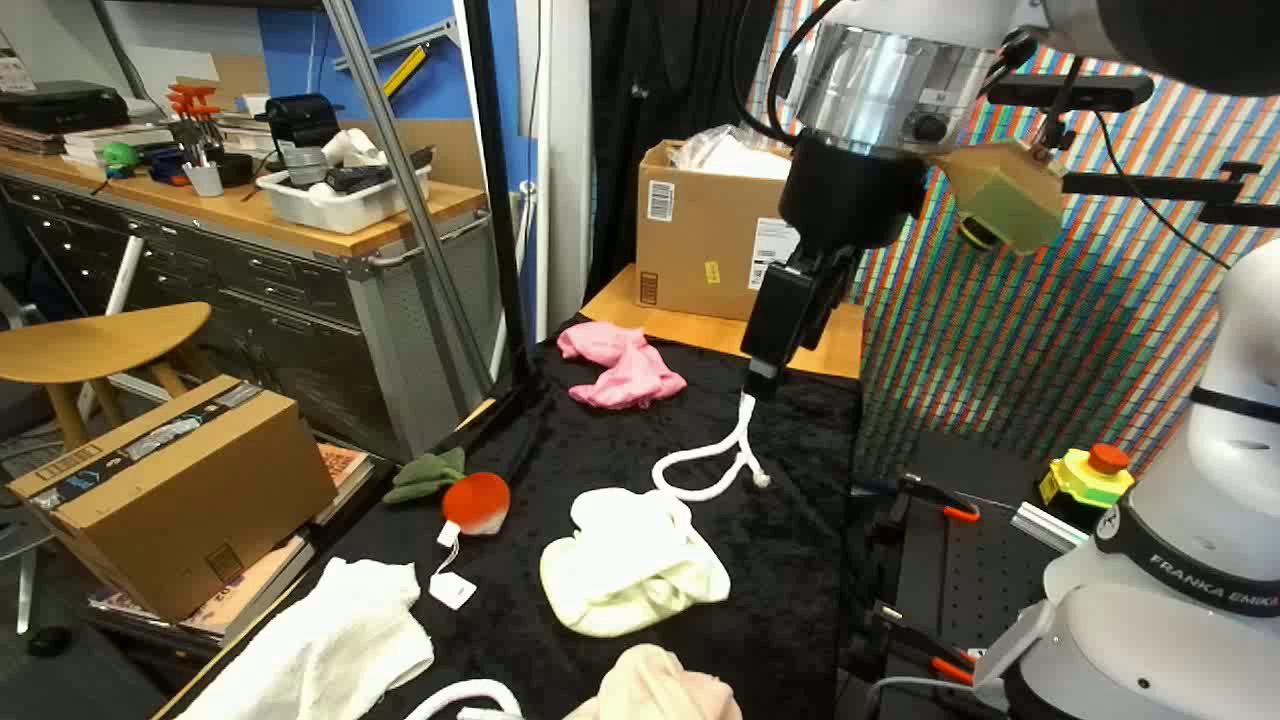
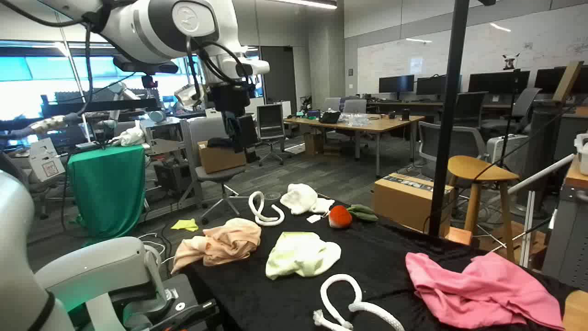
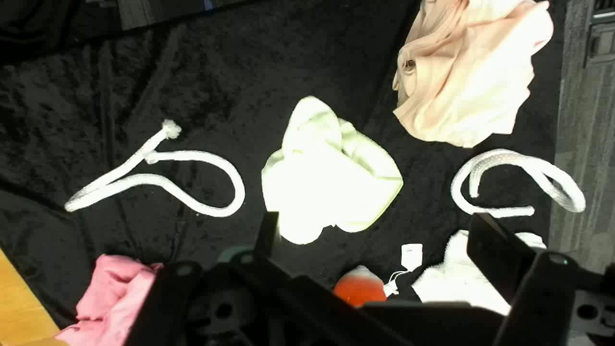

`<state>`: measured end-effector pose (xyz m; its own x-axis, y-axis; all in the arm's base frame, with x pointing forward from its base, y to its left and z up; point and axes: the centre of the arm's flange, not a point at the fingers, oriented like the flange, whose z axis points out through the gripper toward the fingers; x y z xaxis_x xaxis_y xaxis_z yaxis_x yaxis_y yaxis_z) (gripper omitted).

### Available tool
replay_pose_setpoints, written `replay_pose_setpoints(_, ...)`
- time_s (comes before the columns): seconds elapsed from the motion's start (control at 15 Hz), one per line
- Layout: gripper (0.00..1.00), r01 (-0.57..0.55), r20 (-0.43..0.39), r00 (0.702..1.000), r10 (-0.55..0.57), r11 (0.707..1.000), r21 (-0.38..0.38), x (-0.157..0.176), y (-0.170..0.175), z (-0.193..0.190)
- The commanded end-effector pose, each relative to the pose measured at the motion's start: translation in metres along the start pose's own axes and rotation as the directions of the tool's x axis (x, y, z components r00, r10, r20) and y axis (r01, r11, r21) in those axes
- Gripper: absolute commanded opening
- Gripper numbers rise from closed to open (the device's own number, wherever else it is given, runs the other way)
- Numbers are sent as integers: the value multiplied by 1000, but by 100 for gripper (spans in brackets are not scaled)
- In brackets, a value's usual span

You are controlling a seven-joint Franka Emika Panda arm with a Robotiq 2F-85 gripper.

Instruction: One by one, move every item on the table to the right back of the table.

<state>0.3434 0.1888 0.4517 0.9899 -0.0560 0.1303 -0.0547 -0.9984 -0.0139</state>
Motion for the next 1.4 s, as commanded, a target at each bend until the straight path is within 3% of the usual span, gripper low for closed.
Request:
replay_pose_setpoints(0.0,100,0,-2,1000,0,1000,1,0,0,-1)
replay_pose_setpoints(0.4,100,21,-10,1000,-21,1000,-15,8,-6,-4)
replay_pose_setpoints(0.73,100,144,8,990,-144,987,-78,35,-41,5)
replay_pose_setpoints(1.33,100,400,114,914,-389,912,-93,77,-132,41)
